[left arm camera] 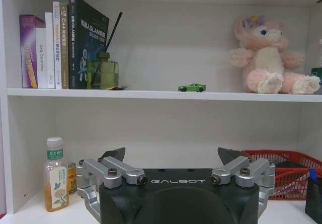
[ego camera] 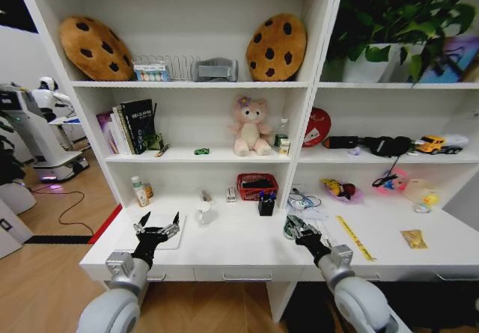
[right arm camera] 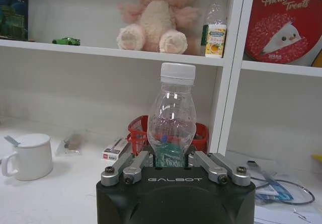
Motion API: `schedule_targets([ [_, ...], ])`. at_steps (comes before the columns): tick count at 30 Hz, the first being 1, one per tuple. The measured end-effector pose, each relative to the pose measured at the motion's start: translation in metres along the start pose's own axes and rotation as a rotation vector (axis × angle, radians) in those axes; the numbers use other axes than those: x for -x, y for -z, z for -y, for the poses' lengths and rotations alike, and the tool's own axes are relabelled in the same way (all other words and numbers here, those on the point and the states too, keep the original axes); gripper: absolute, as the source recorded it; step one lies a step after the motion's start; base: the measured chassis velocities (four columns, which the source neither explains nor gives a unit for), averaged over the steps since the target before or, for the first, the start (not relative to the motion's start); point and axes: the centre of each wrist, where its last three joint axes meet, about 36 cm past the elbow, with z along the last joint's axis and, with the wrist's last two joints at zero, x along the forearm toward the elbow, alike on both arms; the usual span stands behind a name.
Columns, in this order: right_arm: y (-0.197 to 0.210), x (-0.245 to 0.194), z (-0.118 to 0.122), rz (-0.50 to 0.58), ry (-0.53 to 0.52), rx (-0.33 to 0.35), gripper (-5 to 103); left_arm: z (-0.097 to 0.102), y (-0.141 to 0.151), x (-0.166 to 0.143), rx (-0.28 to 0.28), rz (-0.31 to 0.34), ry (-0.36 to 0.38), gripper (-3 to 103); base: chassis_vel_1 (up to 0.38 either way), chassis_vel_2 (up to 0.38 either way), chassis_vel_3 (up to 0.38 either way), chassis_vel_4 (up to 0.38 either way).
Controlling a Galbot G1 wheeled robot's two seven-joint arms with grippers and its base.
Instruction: Organize the objects on the table.
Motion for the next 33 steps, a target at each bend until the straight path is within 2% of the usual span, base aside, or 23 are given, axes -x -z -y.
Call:
schedule_targets([
  [14, 0.009, -0.007, 0.003, 0.004, -0.027, 0.007, 26, 0.0, 0.0, 0.0, 0.0, 0.0, 0.0, 100, -0.027, -0.02, 0.022, 0.026],
  [26, 0.01, -0.003, -0.005, 0.014, -0.012, 0.016, 26, 0.0, 0.0, 0.0, 0.0, 0.0, 0.0, 100, -0.174, -0.17, 0.18, 0.174],
  [33, 0.017, -0.009, -0.015, 0.023, -0.008, 0.05, 26, 0.0, 0.0, 0.0, 0.0, 0.0, 0.0, 100, -0.163, -0.17, 0.169, 0.166],
])
